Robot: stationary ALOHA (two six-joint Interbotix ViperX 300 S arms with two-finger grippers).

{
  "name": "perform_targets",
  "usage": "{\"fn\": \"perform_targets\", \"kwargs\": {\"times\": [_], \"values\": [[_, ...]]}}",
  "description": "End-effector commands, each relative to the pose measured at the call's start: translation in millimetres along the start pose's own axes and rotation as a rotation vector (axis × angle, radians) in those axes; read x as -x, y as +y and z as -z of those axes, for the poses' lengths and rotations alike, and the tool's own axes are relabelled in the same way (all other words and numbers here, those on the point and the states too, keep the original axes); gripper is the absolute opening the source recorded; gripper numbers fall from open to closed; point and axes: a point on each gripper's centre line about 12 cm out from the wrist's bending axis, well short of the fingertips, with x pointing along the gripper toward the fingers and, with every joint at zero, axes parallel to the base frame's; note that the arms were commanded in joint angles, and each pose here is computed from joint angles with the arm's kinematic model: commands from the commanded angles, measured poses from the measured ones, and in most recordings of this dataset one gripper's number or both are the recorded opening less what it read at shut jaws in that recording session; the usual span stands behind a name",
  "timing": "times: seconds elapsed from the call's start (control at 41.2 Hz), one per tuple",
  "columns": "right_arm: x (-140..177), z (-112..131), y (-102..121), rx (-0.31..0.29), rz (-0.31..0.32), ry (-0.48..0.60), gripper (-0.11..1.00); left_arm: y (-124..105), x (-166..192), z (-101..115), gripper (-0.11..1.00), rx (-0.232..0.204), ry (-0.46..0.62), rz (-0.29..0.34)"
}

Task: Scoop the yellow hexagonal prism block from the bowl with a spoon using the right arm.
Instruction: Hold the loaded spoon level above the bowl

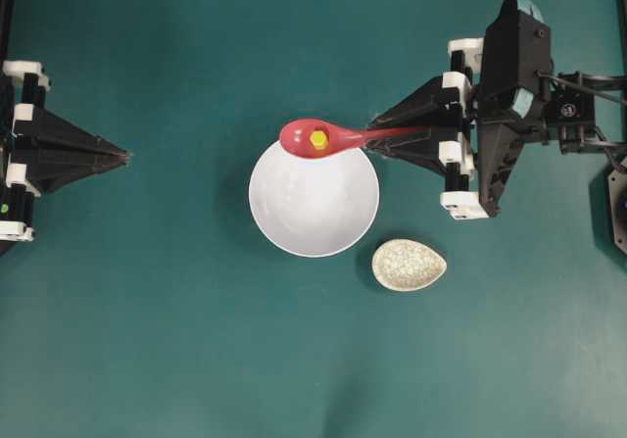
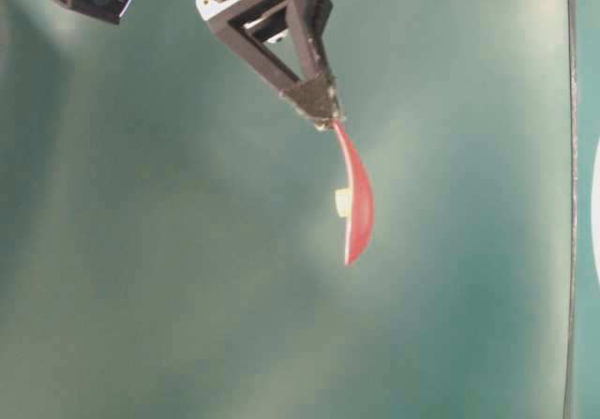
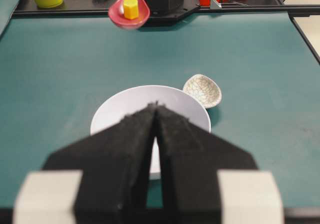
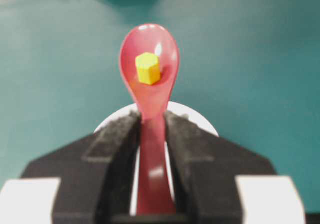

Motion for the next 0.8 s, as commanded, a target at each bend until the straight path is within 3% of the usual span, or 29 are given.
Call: {"fn": "perform_targets", "kwargs": {"times": [0.0, 0.291, 0.776], "values": [[5, -11, 2, -0.001, -0.009, -0.042, 0.24, 0, -1, -4, 0.01, -0.003, -0.009, 0.002], [5, -5, 2, -0.008, -0.009, -0.036, 0.24, 0, 0, -5, 0.01, -0.009, -0.018, 0.0], [4, 28, -2, -0.032, -0.019, -0.069, 0.24, 0, -2, -3, 0.01, -0.009, -0.003, 0.0]]}}
